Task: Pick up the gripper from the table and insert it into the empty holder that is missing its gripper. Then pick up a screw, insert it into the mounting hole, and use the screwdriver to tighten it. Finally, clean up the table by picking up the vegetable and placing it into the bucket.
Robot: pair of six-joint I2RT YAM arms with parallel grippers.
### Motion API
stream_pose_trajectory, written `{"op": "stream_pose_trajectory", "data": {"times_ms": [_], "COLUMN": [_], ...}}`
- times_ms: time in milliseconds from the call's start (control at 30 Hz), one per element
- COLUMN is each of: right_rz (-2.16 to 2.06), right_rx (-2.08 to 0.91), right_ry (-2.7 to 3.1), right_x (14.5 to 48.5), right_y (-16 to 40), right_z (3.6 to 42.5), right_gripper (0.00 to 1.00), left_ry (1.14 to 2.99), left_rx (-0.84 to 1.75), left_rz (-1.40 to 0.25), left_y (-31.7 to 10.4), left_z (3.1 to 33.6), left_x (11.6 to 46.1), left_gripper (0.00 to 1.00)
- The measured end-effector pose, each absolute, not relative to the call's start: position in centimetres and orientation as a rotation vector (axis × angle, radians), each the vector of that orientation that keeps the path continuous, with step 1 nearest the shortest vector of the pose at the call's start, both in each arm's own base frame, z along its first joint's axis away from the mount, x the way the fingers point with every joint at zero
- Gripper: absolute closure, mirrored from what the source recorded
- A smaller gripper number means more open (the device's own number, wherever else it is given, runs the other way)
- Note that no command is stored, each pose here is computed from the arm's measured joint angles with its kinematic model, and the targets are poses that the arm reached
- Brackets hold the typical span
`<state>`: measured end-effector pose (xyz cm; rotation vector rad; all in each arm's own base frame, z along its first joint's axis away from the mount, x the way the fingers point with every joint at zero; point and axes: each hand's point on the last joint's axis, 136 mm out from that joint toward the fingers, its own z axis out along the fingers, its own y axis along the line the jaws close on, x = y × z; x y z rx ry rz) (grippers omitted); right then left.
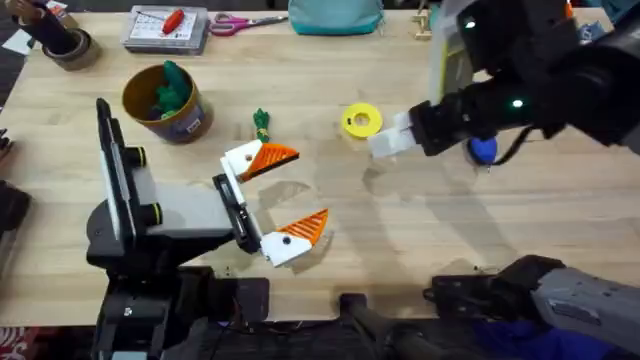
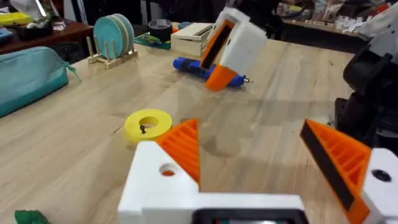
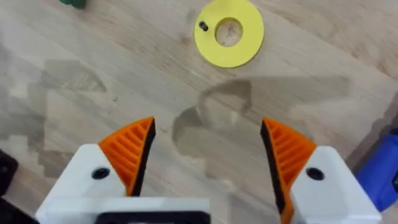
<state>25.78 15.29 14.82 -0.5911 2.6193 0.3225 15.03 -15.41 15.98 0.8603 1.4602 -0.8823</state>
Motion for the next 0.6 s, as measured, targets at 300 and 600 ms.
{"op": "stream_pose_trajectory", "data": {"times_ms": [300, 600], "right_rz": [0.255, 0.238], "right_rx": [-0.609, -0.597], "right_ry": [2.648, 2.726], "right_x": [26.7, 26.7], "right_y": [16.6, 17.5], "right_z": [12.8, 10.7], "right_gripper": [0.004, 0.004], "left_ry": [1.46, 1.46], "left_rx": [0.86, 0.86], "left_rz": [-0.883, -0.882], "left_y": [-15.4, -15.4], "left_z": [16.0, 16.0], "left_x": [15.0, 15.0], "left_gripper": [0.015, 0.015]}}
